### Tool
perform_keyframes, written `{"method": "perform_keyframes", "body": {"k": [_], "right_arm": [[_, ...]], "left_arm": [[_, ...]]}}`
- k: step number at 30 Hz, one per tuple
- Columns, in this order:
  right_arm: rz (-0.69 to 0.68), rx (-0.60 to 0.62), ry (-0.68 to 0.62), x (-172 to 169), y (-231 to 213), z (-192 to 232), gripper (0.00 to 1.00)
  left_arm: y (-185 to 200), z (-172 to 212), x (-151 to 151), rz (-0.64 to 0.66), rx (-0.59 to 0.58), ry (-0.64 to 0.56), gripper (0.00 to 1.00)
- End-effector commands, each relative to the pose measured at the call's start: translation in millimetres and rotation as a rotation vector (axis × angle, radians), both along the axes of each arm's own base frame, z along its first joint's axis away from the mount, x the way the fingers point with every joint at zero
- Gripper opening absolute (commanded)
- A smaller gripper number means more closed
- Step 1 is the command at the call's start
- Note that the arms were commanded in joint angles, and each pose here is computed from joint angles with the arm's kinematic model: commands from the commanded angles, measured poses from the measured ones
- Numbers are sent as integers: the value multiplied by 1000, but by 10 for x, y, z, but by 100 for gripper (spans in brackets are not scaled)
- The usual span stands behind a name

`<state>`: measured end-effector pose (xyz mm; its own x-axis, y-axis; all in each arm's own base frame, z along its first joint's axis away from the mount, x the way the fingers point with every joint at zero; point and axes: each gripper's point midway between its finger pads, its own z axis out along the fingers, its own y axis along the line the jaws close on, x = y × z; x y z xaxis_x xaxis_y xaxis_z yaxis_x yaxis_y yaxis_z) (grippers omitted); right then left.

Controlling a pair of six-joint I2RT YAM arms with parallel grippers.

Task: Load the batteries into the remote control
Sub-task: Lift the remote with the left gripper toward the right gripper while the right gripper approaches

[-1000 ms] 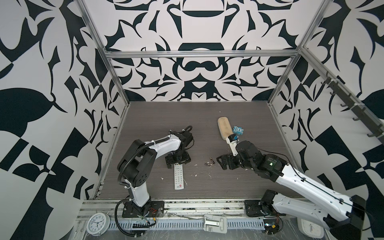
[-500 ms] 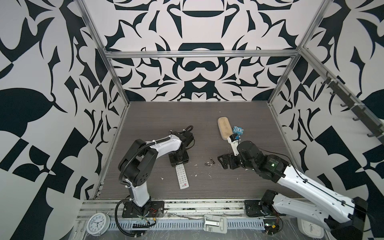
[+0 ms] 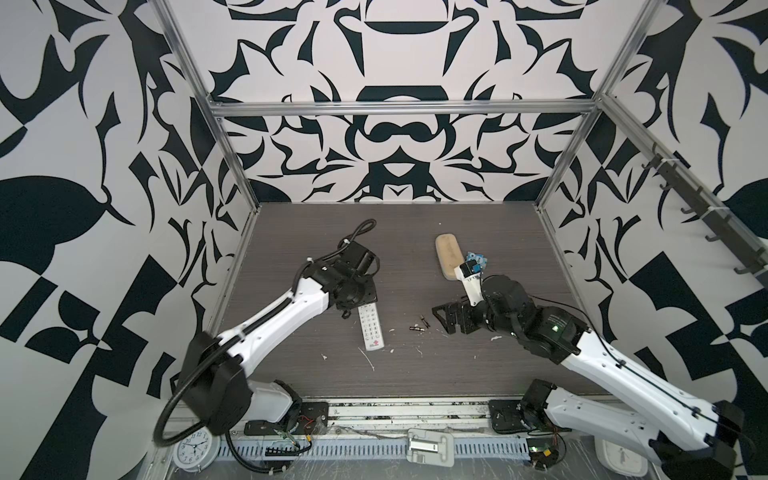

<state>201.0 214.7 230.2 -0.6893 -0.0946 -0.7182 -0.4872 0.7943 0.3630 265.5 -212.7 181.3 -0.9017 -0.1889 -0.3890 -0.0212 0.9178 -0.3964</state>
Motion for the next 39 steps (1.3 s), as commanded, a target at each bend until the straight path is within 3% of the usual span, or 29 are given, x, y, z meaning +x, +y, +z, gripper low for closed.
{"method": "perform_keyframes", "body": {"k": [1,9,17,27,39], "right_arm": [[86,182,-137,-22,182,659,100],[287,447,-128,-32,731,1335,100],[354,487,-145,-80,759,1524,100],[448,511,-138,-148,871,1557,100],[529,598,-75,-160,965,1575,93]], "left_arm": [[-197,866,74,-137,-167,-241,38],[-509,1798,-47,-340,-376,-374,36],[-616,2308,-227,-435,-542,-415,28],[-787,2507,-396,-550,-670,-375,33],[-781,2584,-409,-550,-688,-395,34]]}}
